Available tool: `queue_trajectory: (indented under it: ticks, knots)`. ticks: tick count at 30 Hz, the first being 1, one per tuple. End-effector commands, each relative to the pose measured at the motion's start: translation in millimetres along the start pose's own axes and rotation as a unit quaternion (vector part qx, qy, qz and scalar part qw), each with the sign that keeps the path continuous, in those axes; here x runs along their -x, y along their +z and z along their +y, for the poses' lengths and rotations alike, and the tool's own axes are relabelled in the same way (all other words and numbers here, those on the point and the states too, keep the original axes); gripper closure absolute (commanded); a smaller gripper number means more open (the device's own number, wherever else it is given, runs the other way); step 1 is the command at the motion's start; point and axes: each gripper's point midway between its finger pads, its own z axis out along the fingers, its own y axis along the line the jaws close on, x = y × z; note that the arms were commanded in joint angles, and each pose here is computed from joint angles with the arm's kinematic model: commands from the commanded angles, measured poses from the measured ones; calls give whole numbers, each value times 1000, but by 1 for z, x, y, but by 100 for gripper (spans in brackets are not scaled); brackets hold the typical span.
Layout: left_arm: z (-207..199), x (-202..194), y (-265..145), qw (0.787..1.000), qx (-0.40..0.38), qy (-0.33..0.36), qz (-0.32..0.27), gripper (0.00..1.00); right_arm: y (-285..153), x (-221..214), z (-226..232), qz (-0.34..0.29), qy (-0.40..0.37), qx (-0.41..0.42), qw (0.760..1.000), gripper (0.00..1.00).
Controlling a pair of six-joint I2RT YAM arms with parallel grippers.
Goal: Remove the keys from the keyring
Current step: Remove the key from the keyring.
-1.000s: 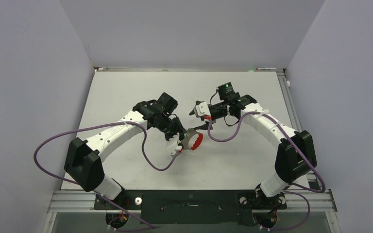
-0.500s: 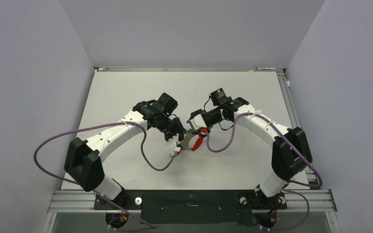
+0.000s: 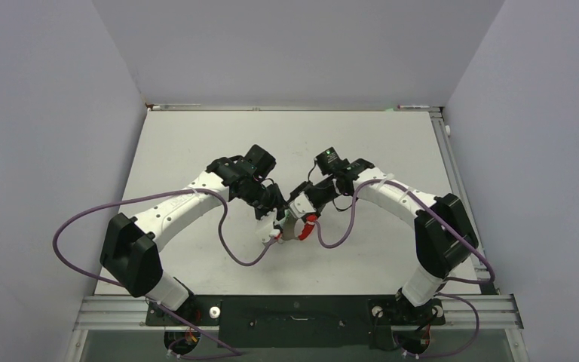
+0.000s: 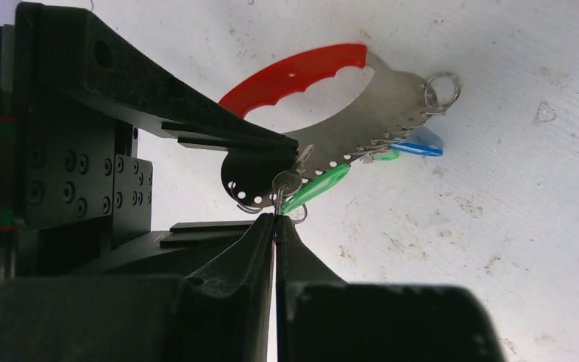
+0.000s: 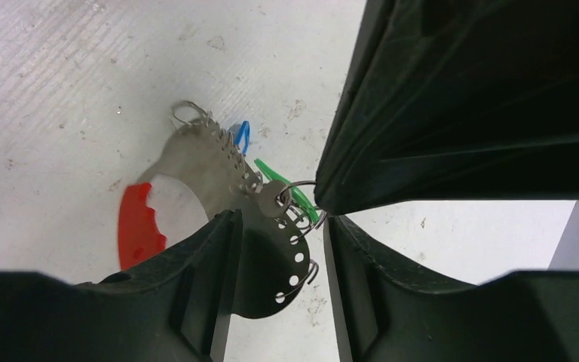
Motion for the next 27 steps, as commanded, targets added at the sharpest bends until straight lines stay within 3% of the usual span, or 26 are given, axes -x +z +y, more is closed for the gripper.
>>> queue_trajectory:
  ticks: [1, 7, 13, 27]
  knots:
    - [5, 5, -6, 999, 5, 43, -13, 100, 6, -6, 8, 8, -14, 10, 1000, 57]
    - [-2, 5, -8, 999, 2, 41, -13, 100, 5, -21, 21, 24, 7, 16, 1000, 71]
    - [-2, 3, -4, 999, 15, 26, -9, 100, -4, -22, 13, 5, 77, -18, 997, 93]
    - [-17, 1, 35, 996, 87, 6, 2, 100, -7, -19, 31, -117, 299, -75, 944, 95]
